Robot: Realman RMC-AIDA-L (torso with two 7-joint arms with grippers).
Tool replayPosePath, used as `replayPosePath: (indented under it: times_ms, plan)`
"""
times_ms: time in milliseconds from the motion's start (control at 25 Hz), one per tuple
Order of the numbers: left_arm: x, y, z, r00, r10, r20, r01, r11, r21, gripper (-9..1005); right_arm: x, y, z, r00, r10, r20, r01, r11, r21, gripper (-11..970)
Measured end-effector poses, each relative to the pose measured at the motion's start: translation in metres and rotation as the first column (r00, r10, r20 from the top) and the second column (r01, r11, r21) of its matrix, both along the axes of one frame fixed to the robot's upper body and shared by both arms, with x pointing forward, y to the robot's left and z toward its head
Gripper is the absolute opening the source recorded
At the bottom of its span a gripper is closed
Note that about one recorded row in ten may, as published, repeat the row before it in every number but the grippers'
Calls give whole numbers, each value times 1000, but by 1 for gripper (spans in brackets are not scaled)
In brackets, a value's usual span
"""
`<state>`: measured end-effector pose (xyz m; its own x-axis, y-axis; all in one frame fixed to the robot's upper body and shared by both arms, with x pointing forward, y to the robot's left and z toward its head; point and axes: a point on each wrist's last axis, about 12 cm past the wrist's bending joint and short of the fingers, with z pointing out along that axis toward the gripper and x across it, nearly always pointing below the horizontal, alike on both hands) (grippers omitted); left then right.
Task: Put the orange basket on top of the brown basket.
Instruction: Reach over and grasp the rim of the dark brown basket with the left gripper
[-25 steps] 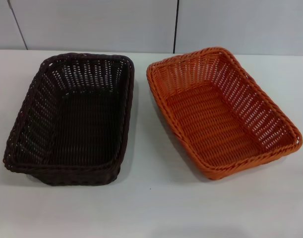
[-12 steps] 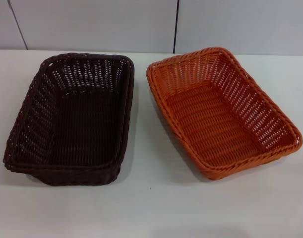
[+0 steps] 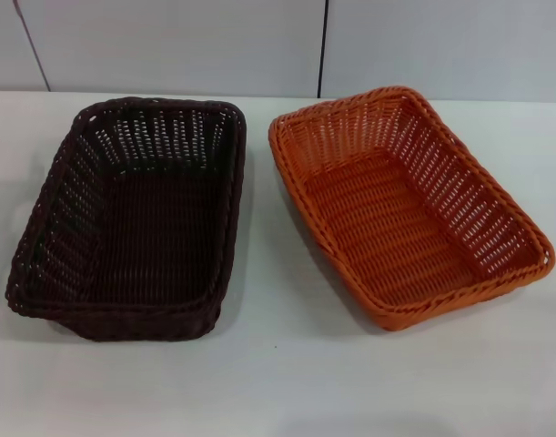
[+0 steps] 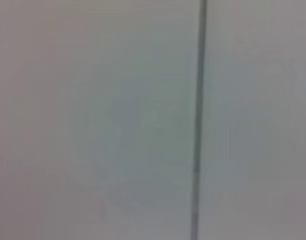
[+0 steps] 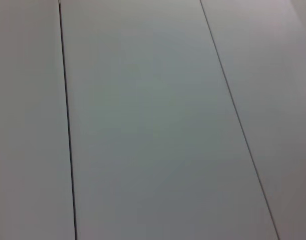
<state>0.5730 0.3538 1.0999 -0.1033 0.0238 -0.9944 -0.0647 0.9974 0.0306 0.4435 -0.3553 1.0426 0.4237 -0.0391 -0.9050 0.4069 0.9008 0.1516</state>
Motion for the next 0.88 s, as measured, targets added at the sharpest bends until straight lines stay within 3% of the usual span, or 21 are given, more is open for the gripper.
replayPosePath:
  times_ms: [80, 120, 240, 320, 480, 720, 880]
  plan:
    - [4, -7, 16, 998, -26, -51, 27, 1000, 10, 728, 1, 0, 0, 1000, 1, -5, -1, 1000, 2, 751]
    - [8, -14, 32, 994, -43, -98, 45, 999, 21, 728, 1, 0, -1, 1000, 2, -7, -2, 1000, 3, 751]
    - [10, -22, 51, 980, -54, -192, 61, 998, 34, 728, 1, 0, -1, 1000, 3, -8, -3, 1000, 3, 751]
    - [9, -35, 74, 941, -70, -330, 99, 992, 72, 727, 2, 0, 0, 1000, 4, -8, -4, 1000, 2, 751]
    - [4, -50, 94, 900, -96, -426, 149, 985, 93, 727, 4, 0, -1, 1000, 8, -13, -8, 1000, 3, 751]
    - [3, -68, 98, 806, -139, -575, 218, 974, 70, 731, 7, -2, -2, 999, 12, -35, -12, 1000, -11, 751]
    - [5, -69, 90, 787, -138, -602, 219, 974, 64, 733, 7, -2, -2, 999, 13, -40, -13, 1000, -12, 751]
